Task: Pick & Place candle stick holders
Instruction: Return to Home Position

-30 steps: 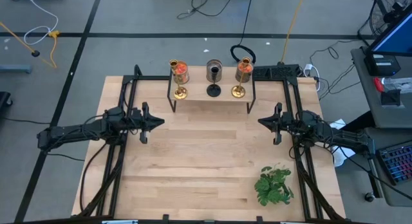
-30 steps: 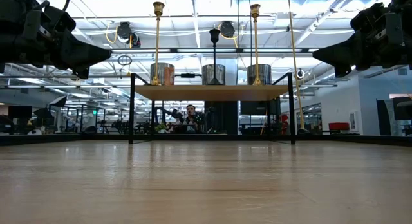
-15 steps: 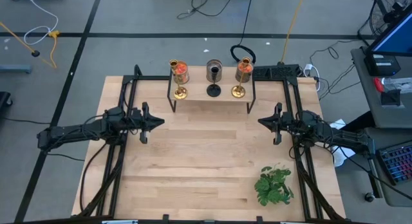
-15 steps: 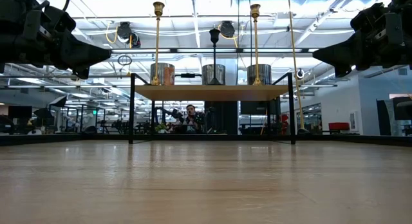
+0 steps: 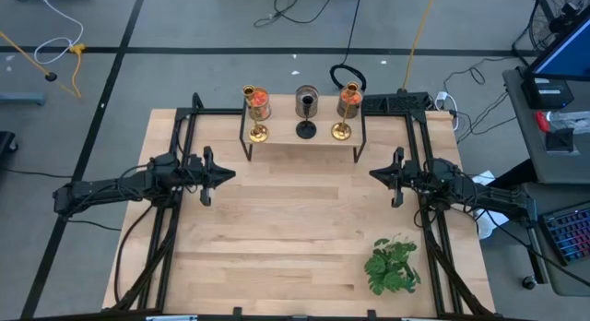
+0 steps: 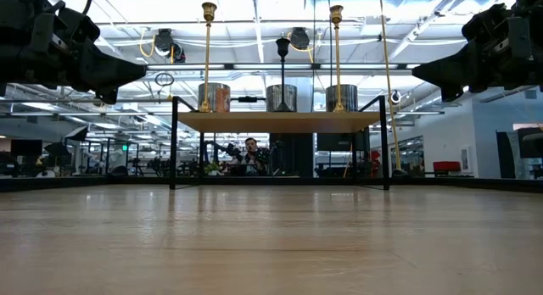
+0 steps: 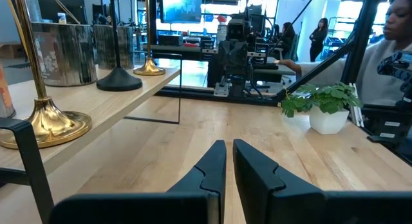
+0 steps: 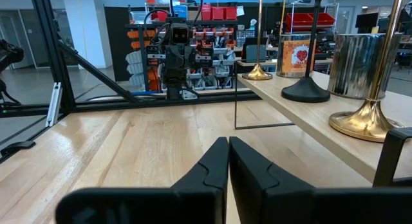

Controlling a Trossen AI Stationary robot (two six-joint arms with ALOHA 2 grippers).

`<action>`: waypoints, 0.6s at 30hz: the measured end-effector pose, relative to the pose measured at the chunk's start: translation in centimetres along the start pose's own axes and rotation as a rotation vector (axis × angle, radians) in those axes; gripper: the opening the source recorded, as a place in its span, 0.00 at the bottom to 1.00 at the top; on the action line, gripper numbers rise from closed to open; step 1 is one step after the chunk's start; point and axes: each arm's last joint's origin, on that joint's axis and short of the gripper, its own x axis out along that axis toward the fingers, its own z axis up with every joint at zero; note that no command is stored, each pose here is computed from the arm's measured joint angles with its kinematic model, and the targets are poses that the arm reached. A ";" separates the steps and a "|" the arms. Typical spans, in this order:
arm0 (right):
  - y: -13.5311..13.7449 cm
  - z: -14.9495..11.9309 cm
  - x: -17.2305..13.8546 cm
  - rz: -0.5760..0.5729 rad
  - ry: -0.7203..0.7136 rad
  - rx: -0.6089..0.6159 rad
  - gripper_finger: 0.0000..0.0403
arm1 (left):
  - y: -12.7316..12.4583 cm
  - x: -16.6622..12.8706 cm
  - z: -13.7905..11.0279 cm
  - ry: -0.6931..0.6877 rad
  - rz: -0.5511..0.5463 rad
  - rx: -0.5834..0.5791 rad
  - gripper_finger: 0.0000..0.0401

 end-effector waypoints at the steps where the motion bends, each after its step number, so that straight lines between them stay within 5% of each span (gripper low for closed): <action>1: 0.0 0.0 0.0 0.000 0.000 0.000 0.02 | 0.0 0.0 0.0 0.000 0.000 0.000 0.08; 18: 0.0 0.0 0.0 -0.001 0.000 0.000 0.02 | 0.0 0.0 0.0 0.000 0.000 0.000 0.08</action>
